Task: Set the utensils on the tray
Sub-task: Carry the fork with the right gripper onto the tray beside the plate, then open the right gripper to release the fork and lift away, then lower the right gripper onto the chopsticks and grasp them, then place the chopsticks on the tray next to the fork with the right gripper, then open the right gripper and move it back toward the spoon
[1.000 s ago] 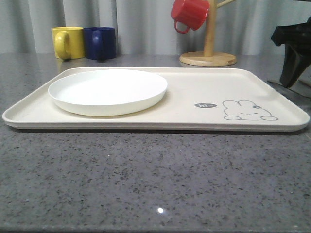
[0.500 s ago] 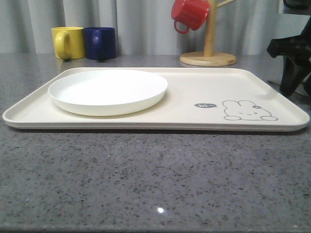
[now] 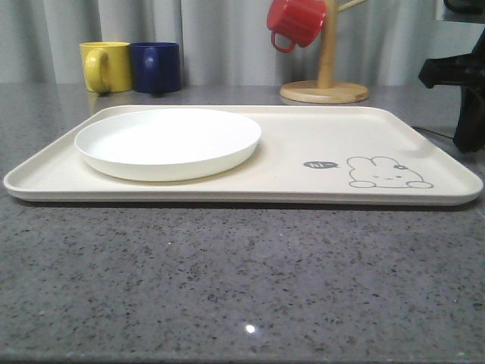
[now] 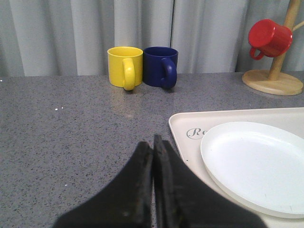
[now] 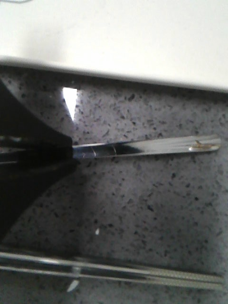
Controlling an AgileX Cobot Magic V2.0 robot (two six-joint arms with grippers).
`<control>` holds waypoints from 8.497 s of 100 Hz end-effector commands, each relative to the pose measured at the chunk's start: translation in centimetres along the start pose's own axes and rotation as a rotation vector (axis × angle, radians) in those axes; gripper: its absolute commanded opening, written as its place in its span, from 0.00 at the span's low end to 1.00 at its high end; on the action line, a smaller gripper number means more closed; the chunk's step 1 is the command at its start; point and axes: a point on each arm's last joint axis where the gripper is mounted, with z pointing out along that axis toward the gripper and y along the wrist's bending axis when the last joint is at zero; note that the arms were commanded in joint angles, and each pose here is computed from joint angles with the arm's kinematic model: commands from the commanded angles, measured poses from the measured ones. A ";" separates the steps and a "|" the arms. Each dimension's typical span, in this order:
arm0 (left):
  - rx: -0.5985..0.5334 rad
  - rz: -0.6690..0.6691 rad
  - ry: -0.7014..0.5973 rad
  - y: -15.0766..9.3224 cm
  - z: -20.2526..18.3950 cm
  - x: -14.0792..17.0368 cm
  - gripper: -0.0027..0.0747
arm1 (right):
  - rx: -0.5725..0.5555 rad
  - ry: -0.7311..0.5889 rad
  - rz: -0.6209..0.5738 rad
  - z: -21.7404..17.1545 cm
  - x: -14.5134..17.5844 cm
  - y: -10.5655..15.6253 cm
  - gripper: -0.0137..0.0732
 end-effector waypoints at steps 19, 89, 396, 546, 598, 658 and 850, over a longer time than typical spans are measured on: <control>-0.026 -0.010 -0.100 0.2 -0.2 -1.6 0.01 | -0.051 -0.188 0.089 -8.0 -1.9 1.9 0.12; -0.026 -0.010 -0.100 0.2 -0.2 -1.6 0.01 | -0.147 -0.252 0.165 -6.0 -1.3 14.5 0.12; -0.026 -0.010 -0.100 0.2 -0.2 -1.6 0.01 | 0.133 -0.058 0.157 -3.6 -2.2 -4.1 0.60; -0.026 -0.010 -0.100 0.2 -0.2 -1.6 0.01 | -0.136 -0.152 0.161 -6.8 -2.7 9.1 0.15; -0.026 -0.010 -0.100 0.2 -0.2 -1.6 0.01 | -0.161 -0.094 0.208 -2.1 -2.7 12.2 0.15; -0.026 -0.010 -0.100 0.2 -0.2 -1.6 0.01 | -0.139 -0.042 0.208 -0.5 -2.4 12.3 0.49; -0.026 -0.010 -0.100 0.2 -0.2 -1.6 0.01 | 0.171 0.081 0.195 -1.6 -2.7 -9.7 0.45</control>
